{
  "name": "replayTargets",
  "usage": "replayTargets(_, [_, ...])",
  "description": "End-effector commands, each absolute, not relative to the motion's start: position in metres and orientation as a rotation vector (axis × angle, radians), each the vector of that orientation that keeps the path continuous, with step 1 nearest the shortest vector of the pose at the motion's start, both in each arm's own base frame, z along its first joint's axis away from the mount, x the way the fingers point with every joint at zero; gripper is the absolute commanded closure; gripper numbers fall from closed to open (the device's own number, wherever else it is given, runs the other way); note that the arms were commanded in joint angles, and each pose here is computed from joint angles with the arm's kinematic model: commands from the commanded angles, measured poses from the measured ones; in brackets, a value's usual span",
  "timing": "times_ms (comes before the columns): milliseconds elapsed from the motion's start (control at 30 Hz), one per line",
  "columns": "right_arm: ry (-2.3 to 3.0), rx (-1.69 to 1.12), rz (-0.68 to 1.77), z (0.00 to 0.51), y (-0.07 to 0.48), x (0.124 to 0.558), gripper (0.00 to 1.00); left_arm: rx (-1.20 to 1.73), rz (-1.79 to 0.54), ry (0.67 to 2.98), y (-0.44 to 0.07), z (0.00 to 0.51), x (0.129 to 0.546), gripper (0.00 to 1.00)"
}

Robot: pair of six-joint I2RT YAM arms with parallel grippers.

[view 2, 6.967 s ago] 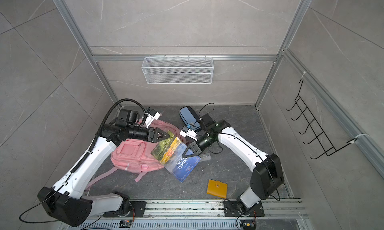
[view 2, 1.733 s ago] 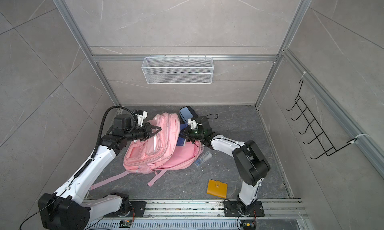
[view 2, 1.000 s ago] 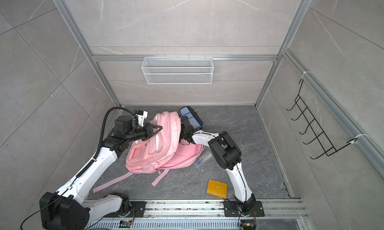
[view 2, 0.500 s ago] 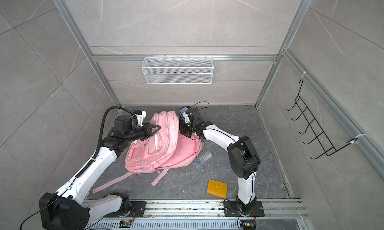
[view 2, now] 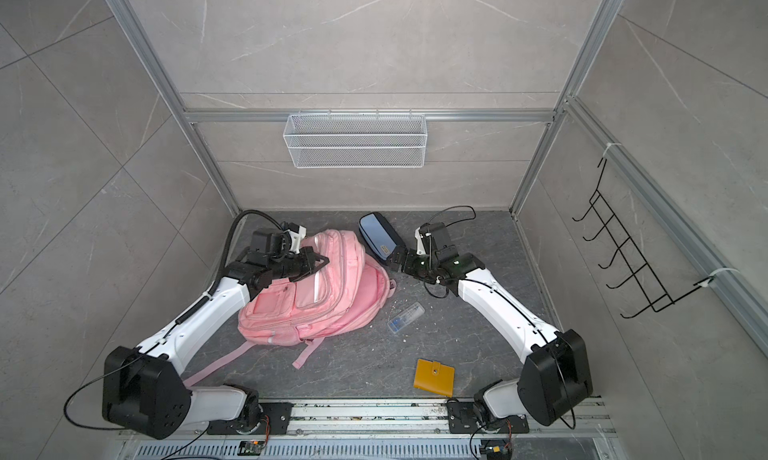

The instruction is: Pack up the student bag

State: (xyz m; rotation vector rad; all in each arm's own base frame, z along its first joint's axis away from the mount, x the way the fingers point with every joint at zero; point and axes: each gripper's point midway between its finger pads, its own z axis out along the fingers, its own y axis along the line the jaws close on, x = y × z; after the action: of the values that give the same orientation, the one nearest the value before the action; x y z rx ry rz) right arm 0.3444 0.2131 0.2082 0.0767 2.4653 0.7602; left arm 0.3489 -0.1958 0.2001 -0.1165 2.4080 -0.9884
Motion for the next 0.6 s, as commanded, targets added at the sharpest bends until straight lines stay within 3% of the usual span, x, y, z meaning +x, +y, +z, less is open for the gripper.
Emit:
replayTargets(0, [2.491,-0.105,0.642,0.207,0.21,0.331,0.0,-0.125,-0.9,2.391,-0.2,0.198,0.37,0.98])
replayTargets(67, [2.486,-0.171,0.643,0.208,0.218,0.325,0.0,-0.161,-0.898,2.404,-0.204,0.193,0.373,0.89])
replayTargets(200, [2.487,-0.271,0.65,0.204,0.236,0.313,0.01,-0.218,-0.841,2.446,-0.195,0.194,0.368,0.54])
replayTargets(300, [2.465,-0.34,0.675,0.206,0.252,0.306,0.02,-0.242,-0.761,2.511,-0.178,0.196,0.342,0.31])
replayTargets(400, [2.427,-0.416,0.715,0.21,0.268,0.301,0.02,-0.276,-0.704,2.606,-0.159,0.187,0.297,0.18])
replayTargets(567, [2.398,-0.501,0.769,0.208,0.286,0.296,0.01,-0.459,-0.676,2.739,-0.128,0.157,0.214,0.14])
